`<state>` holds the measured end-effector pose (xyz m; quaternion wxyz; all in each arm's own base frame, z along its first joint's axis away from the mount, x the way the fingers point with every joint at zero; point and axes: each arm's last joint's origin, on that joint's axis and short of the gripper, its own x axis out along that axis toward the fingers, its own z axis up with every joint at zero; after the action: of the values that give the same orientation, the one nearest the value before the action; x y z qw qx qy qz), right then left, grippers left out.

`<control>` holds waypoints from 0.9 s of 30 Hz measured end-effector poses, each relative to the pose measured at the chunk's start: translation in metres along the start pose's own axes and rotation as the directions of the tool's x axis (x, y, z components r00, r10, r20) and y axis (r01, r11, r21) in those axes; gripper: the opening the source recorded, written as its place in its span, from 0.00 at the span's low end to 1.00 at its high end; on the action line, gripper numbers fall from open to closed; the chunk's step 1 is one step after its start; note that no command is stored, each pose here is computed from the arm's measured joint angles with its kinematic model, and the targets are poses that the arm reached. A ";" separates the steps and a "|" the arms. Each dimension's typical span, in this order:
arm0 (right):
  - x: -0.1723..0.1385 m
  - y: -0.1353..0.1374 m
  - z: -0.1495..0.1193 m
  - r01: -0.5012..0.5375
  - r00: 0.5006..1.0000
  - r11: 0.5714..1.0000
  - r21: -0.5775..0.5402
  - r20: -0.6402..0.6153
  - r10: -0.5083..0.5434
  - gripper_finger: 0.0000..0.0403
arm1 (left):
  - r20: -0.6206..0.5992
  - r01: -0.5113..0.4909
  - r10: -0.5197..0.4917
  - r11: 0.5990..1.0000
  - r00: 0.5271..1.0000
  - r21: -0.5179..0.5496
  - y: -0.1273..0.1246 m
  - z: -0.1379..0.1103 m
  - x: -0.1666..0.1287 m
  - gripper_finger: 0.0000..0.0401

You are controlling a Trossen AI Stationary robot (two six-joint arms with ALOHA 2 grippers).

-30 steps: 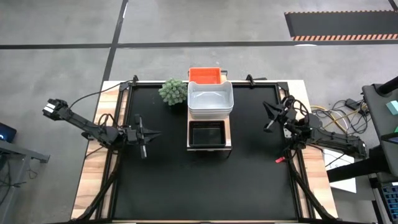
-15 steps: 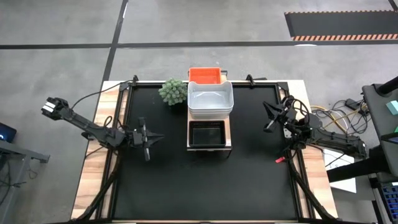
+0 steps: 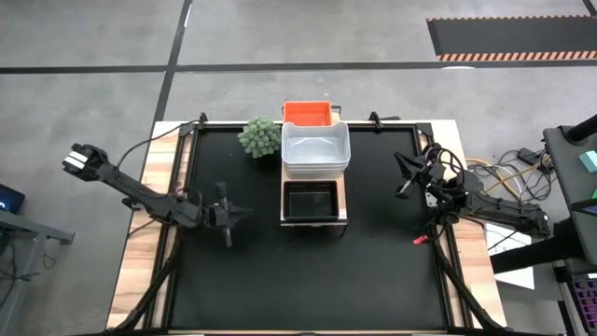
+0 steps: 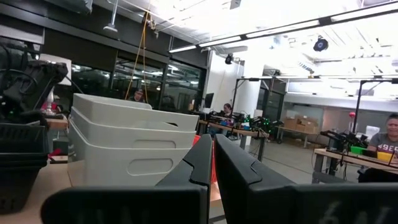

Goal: Stack baskets on shelf by color
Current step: Return to Home Position

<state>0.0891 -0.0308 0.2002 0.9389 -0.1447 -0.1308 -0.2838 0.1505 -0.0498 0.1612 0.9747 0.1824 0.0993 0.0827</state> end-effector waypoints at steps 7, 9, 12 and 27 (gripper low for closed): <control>0.000 0.000 0.000 0.000 1.000 1.000 0.000 0.000 0.000 0.03 | -0.095 0.029 -0.022 0.997 0.995 0.068 -0.009 -0.013 0.008 0.03; 0.000 0.000 0.000 0.000 1.000 1.000 0.000 -0.001 0.000 0.03 | -0.122 0.038 -0.028 0.996 0.992 0.086 -0.012 -0.017 0.009 0.03; 0.000 0.000 0.000 0.000 1.000 1.000 0.000 0.000 0.000 0.03 | -0.162 0.053 -0.034 0.992 0.986 0.114 -0.015 -0.024 0.012 0.03; 0.000 0.000 0.000 0.000 1.000 1.000 0.000 0.000 0.000 0.03 | -0.341 0.131 -0.049 0.966 0.939 0.222 -0.030 -0.054 0.020 0.03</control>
<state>0.0892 -0.0308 0.2001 0.9389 -0.1447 -0.1306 -0.2838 0.1615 -0.0547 0.0975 0.9172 0.2781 0.2799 0.0549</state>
